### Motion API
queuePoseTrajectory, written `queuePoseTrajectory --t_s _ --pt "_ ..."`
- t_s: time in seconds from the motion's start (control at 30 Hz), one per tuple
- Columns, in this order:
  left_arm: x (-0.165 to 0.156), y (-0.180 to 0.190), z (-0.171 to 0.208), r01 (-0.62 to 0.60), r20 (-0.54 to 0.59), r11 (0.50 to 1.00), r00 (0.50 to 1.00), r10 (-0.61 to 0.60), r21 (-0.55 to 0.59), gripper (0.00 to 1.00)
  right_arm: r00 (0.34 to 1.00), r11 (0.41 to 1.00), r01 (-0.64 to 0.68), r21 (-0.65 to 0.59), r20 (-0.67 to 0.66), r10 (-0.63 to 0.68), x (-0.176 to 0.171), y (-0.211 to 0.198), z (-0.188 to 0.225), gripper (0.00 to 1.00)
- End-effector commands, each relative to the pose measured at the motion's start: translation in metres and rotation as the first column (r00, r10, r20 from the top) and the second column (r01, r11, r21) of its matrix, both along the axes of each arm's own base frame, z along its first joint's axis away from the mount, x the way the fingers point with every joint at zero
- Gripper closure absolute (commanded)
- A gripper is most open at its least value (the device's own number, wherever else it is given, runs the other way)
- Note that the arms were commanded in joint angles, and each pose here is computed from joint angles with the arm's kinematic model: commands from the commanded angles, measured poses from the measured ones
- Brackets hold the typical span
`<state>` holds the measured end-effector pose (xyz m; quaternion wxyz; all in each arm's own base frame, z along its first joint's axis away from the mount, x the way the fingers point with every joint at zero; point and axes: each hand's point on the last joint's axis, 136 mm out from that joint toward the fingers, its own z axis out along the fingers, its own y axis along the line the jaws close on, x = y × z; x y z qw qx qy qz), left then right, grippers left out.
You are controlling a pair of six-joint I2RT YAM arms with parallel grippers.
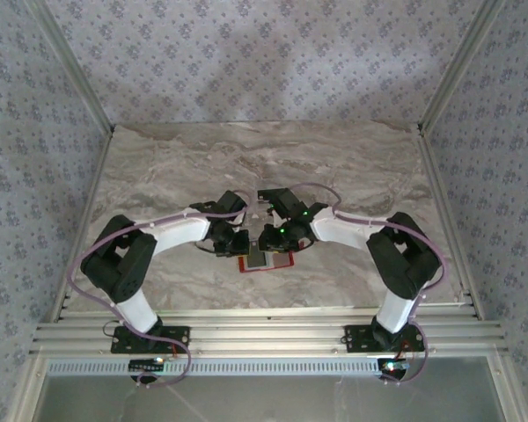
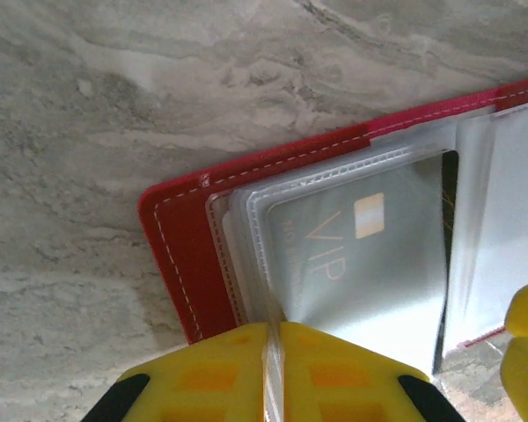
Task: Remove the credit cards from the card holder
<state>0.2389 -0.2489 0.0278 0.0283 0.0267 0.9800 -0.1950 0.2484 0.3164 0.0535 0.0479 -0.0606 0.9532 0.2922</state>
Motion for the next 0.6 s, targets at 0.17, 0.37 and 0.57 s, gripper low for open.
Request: queuePoseTrajectory --t_s 0.17,0.37,0.57 --pt "0.001 0.006 -0.005 0.006 0.000 0.998 1.000 -0.006 0.058 0.88 0.999 0.999 -0.014 0.032 -0.044 0.015 0.002 0.009 -0.011 0.79" --pt "0.001 0.006 -0.006 0.008 -0.005 0.998 1.000 -0.008 0.060 0.88 0.999 1.000 -0.007 -0.004 -0.052 0.007 0.003 0.005 -0.023 0.79" --pt "0.001 0.008 -0.007 0.011 -0.004 0.998 1.000 -0.010 0.069 0.88 0.999 0.993 0.027 -0.118 -0.027 -0.030 0.004 -0.017 -0.030 0.80"
